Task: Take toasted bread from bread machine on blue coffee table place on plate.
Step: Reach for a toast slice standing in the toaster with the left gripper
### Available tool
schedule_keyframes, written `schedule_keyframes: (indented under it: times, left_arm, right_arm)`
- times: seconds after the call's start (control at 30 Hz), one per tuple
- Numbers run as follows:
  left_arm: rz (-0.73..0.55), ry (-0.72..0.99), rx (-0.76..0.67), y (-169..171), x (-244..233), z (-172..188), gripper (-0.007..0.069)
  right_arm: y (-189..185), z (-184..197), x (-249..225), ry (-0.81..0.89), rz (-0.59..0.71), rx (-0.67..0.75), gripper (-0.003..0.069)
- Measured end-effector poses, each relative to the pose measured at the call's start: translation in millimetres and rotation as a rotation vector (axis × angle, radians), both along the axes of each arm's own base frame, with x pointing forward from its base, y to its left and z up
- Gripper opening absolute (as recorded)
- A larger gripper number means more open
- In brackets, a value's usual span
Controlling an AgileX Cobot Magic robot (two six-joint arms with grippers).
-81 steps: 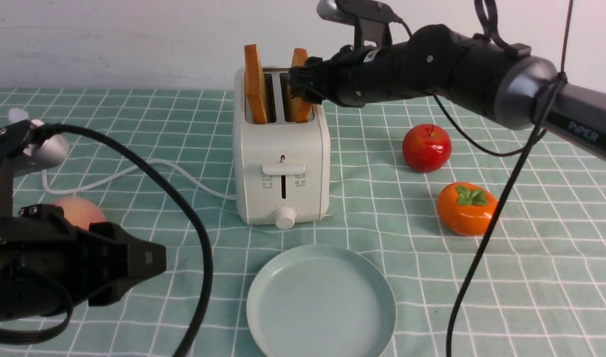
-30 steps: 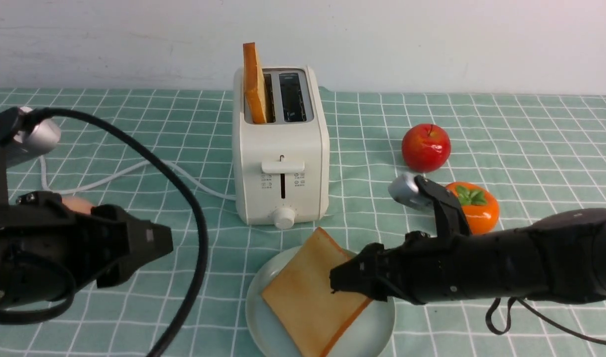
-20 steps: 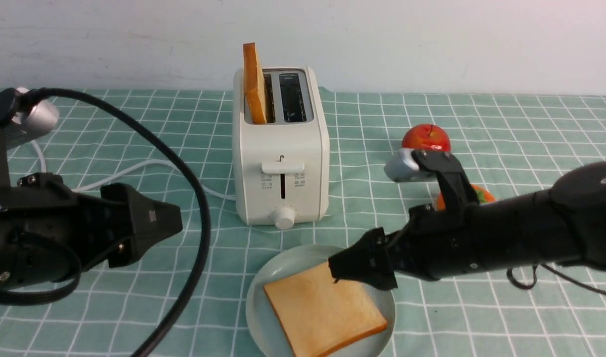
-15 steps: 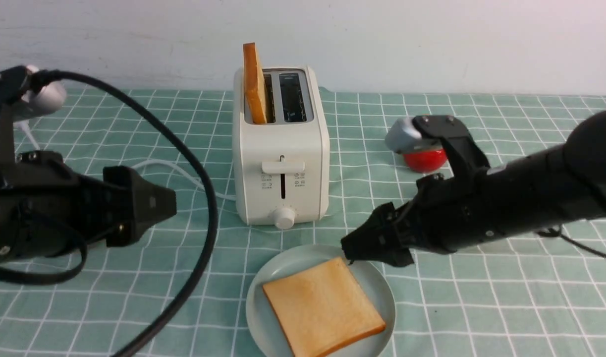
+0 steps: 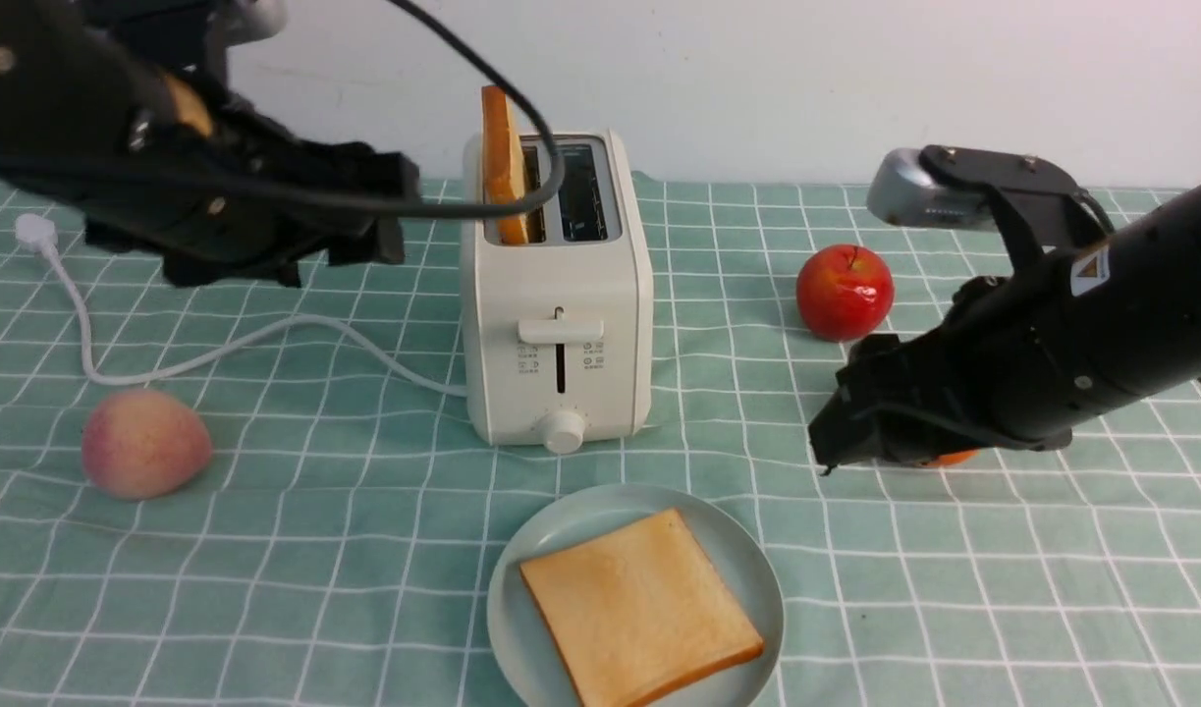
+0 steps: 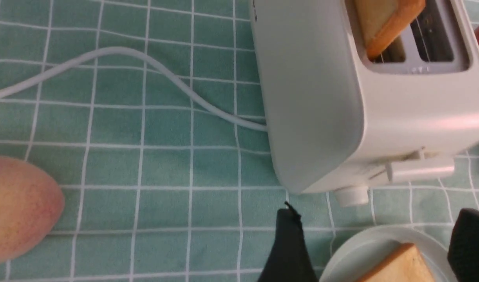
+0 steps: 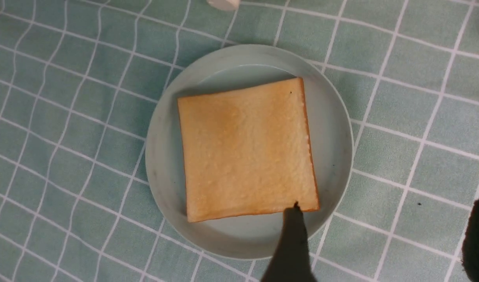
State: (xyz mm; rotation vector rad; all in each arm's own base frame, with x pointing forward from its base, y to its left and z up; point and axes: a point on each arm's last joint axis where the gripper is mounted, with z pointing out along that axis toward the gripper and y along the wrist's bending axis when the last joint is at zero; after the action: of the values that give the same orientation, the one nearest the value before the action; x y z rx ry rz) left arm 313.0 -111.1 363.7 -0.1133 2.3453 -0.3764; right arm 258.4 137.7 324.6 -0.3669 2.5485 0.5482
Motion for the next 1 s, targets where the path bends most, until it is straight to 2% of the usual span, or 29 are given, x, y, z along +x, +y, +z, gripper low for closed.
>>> schedule_keyframes:
  times: [0.23, 0.43, 0.77, 0.87, 0.93, 0.97, 1.0]
  left_arm:
    - [0.035, -0.006, -0.043, -22.5, 62.8, -1.5, 0.0505]
    - [0.041, -0.022, -0.058, -35.4, 98.7, -14.7, 0.0501]
    - [0.042, -0.012, -0.056, -45.4, 126.3, -52.0, 0.0497]
    - [0.041, -0.016, -0.057, -45.9, 127.6, -53.2, 0.0449]
    - [0.041, -0.022, -0.059, -46.0, 127.9, -52.6, 0.0366]
    - [0.041, -0.022, -0.059, -46.0, 127.9, -52.6, 0.0356]
    - [0.042, -0.023, -0.065, -46.3, 127.7, -51.9, 0.0258]
  right_arm:
    - [-0.3, 0.9, -1.0, 0.002, 0.001, 0.0, 0.0538]
    - [-0.6, 0.8, -0.8, 0.0, 0.003, -0.005, 0.0538]
    - [-1.4, 0.6, -0.4, -0.008, 0.004, -0.018, 0.0538]
    - [-1.4, 0.7, -0.2, -0.009, 0.004, -0.017, 0.0538]
    - [-1.4, 0.7, -0.2, -0.009, 0.004, -0.017, 0.0538]
    - [-1.4, 0.7, -0.2, -0.009, 0.004, -0.017, 0.0538]
    - [-1.4, 0.7, -0.2, -0.01, 0.005, -0.018, 0.0538]
